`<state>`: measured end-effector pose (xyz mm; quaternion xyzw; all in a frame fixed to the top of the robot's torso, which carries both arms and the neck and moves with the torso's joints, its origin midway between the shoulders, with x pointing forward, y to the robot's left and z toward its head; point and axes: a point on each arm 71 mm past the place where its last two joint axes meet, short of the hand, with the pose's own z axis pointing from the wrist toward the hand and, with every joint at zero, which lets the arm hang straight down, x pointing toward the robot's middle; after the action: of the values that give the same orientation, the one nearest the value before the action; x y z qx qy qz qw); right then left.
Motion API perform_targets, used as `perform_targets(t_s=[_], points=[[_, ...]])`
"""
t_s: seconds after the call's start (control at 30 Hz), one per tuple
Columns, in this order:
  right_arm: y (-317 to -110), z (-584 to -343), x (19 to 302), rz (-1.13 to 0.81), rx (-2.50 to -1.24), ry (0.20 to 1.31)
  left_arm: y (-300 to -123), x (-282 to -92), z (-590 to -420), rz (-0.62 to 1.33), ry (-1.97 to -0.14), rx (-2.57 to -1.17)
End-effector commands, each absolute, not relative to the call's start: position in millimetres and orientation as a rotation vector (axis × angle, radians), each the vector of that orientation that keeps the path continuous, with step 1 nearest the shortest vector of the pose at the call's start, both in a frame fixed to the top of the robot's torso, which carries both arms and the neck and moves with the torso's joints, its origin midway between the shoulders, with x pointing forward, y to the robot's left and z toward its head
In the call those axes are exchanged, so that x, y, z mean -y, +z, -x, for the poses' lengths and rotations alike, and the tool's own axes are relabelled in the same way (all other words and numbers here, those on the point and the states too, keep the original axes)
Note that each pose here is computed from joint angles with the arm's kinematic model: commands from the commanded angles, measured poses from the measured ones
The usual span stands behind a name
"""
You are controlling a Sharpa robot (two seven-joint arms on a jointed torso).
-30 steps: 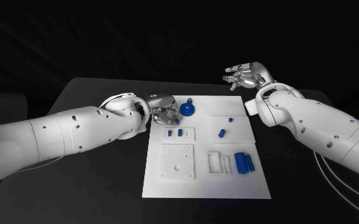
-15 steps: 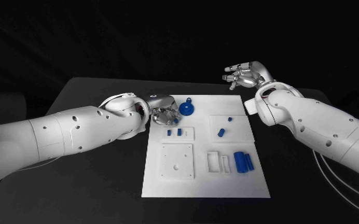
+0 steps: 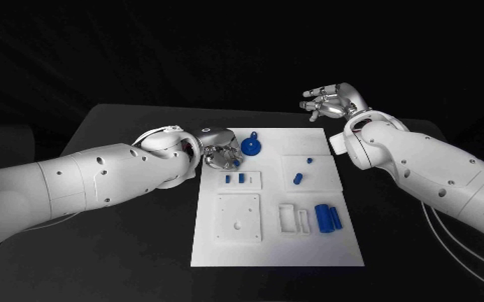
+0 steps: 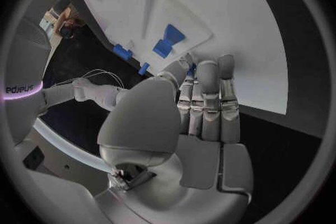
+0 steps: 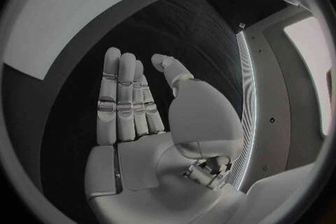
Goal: Assemble the parts on the task board
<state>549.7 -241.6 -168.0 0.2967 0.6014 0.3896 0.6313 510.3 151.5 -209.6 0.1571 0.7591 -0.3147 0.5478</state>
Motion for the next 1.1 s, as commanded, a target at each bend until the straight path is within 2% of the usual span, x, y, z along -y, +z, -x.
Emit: perform_targets(t_s=[0.03, 0.5, 1.1], points=[[-169, -550, 240, -0.667, -1.391, 0.903, -216.3, -149.8, -506.8, -0.389, -0.748, -1.826], [-171, -549, 240, -0.665, -1.416, 0.902, -216.6, -152.5, -508.6, -0.371, -0.727, -1.829], [-172, -547, 250, -0.657, -1.433, 0.882, -217.3, -168.6, -514.8, -0.335, -0.666, -1.829]])
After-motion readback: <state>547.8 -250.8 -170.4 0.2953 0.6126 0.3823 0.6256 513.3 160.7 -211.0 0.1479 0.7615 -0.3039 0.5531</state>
